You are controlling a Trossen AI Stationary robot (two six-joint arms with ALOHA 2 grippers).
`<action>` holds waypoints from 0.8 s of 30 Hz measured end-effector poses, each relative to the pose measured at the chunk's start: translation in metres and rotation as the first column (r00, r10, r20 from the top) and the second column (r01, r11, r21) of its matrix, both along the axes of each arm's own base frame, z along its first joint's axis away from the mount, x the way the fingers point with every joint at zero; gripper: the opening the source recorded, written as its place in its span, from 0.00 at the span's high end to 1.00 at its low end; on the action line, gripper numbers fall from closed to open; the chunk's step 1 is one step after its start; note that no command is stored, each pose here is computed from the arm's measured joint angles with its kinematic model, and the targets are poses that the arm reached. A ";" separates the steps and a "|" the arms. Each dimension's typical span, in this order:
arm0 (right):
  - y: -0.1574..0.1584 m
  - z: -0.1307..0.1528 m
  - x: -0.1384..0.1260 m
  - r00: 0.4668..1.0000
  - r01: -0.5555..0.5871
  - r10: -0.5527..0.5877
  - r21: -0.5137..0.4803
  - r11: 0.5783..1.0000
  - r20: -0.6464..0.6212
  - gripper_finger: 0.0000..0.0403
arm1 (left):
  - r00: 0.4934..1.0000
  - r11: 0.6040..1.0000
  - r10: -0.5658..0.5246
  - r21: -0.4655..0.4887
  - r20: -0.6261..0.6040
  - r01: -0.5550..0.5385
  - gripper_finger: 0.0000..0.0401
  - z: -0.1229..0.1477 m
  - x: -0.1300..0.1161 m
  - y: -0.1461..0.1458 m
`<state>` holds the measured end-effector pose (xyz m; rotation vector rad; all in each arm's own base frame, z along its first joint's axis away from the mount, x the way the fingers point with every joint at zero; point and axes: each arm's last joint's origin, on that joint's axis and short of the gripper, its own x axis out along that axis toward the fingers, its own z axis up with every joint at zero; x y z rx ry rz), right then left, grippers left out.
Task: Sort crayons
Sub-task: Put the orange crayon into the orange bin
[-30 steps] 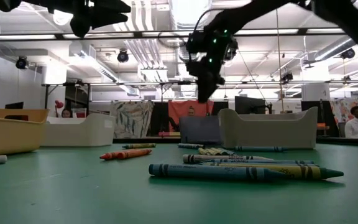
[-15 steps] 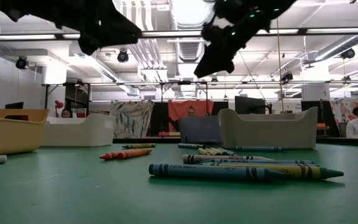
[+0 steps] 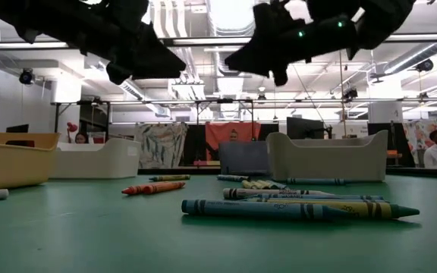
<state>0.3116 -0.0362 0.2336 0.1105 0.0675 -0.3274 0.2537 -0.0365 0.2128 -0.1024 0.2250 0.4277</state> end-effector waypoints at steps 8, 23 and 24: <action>-0.020 0.043 0.010 0.941 0.337 -0.334 -0.148 0.930 0.048 0.84 | 0.999 1.000 0.003 -0.007 0.042 -0.002 0.65 0.017 0.011 -0.002; -0.005 0.048 0.018 0.918 0.251 -0.285 -0.153 0.956 -0.276 0.93 | 0.998 0.999 0.012 -0.043 -0.066 -0.015 0.65 0.050 0.024 -0.007; 0.000 0.045 0.018 0.917 0.237 -0.271 -0.150 0.960 -0.291 0.93 | 0.997 0.999 0.014 -0.049 -0.077 -0.018 0.65 0.051 0.024 -0.007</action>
